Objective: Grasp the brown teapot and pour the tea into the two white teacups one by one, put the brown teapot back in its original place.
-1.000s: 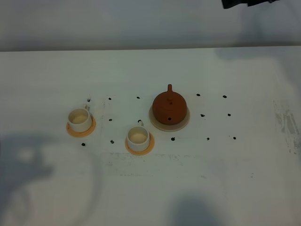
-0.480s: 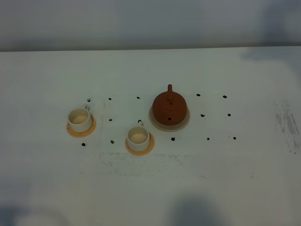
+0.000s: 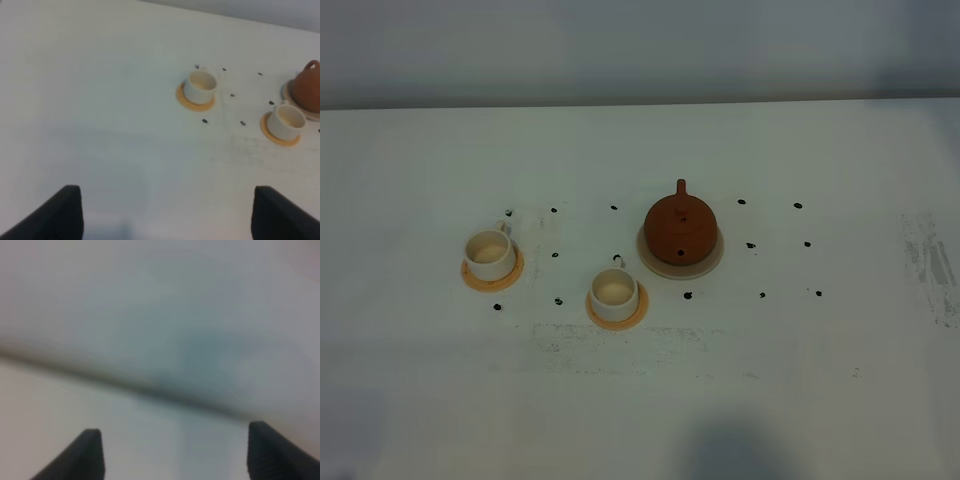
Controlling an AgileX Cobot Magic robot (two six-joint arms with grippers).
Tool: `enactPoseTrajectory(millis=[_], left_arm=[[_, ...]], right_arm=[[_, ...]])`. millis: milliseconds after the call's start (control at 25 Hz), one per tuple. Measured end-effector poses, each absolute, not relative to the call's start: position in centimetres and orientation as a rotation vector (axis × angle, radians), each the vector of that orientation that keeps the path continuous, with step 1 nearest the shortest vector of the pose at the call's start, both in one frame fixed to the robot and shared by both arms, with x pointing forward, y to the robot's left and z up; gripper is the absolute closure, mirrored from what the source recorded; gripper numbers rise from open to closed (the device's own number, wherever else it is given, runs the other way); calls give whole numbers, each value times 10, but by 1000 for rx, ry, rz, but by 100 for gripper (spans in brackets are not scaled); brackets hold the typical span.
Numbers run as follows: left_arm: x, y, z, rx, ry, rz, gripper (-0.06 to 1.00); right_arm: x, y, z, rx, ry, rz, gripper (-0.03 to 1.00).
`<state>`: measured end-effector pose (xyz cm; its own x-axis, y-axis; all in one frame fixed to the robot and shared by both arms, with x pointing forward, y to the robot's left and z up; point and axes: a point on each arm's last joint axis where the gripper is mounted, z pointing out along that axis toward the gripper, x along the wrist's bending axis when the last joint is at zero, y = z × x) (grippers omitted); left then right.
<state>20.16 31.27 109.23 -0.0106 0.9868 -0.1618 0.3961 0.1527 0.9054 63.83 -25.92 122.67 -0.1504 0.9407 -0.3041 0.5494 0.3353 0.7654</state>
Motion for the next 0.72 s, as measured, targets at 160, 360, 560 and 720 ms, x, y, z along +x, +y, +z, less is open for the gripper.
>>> enactPoseTrajectory(millis=[160,360,560,720], left_arm=[[201,313,1092,1397,1544,868,27],[203,312,1089,1440,1526,868,27],[222,306,1053,1540,1607,755,27],[228,301,1045,1540,1597,705,27]], right_arm=[[649,-256,1229,1287,1741,719,37],[648,-257,1226,1342,1738,721,37],[646,-258,1218,1391,1766,692,37],[642,-260,1206,1390,1784,640,37]])
